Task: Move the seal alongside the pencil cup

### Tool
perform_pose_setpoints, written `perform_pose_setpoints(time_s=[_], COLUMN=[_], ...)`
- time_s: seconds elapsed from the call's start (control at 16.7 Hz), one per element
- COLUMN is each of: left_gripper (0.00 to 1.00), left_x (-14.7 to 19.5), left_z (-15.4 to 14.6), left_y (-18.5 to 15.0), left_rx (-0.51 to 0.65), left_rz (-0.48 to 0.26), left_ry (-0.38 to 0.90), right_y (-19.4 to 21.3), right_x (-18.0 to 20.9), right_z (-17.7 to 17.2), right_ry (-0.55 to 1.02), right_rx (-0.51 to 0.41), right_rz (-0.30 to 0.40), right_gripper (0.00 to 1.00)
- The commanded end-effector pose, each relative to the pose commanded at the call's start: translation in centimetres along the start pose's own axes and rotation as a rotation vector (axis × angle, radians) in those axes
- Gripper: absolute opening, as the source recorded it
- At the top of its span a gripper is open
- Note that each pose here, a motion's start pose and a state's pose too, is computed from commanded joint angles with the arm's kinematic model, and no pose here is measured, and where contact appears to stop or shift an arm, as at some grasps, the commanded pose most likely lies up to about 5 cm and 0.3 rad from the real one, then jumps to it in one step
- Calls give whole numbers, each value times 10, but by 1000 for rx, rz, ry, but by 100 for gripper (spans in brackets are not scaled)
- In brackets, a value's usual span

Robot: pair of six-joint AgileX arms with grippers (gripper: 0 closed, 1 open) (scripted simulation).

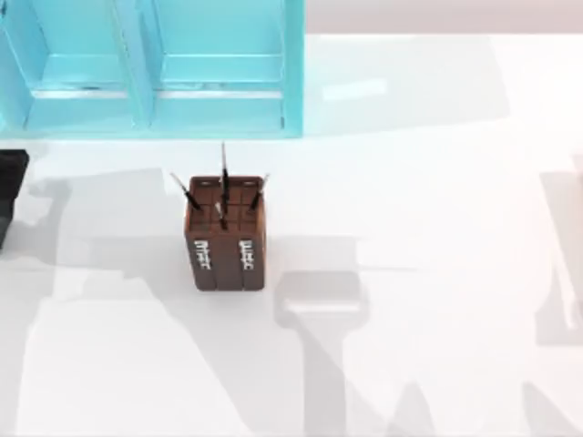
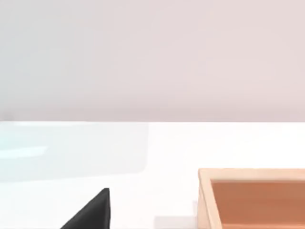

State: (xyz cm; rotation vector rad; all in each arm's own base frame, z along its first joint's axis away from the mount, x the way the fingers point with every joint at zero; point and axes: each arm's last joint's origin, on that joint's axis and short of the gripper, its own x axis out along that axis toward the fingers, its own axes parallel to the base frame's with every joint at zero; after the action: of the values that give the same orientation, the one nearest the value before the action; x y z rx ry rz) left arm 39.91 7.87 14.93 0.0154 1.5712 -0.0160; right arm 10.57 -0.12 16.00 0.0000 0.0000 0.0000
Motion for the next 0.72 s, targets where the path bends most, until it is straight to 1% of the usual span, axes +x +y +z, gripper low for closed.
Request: perform_pose_setpoints(time_s=[0.18,0.72], left_gripper=[100,32], left_x=[0,0], left_z=[0,0], left_y=[0,0], left_rx=[0,0], left_rz=[0,0], left_ry=[0,0], right_y=[0,0], right_x=[0,0], right_z=[0,0], right_ry=[0,0], right_rx=[0,0], right_rz=[0,0], right_gripper=[100,100])
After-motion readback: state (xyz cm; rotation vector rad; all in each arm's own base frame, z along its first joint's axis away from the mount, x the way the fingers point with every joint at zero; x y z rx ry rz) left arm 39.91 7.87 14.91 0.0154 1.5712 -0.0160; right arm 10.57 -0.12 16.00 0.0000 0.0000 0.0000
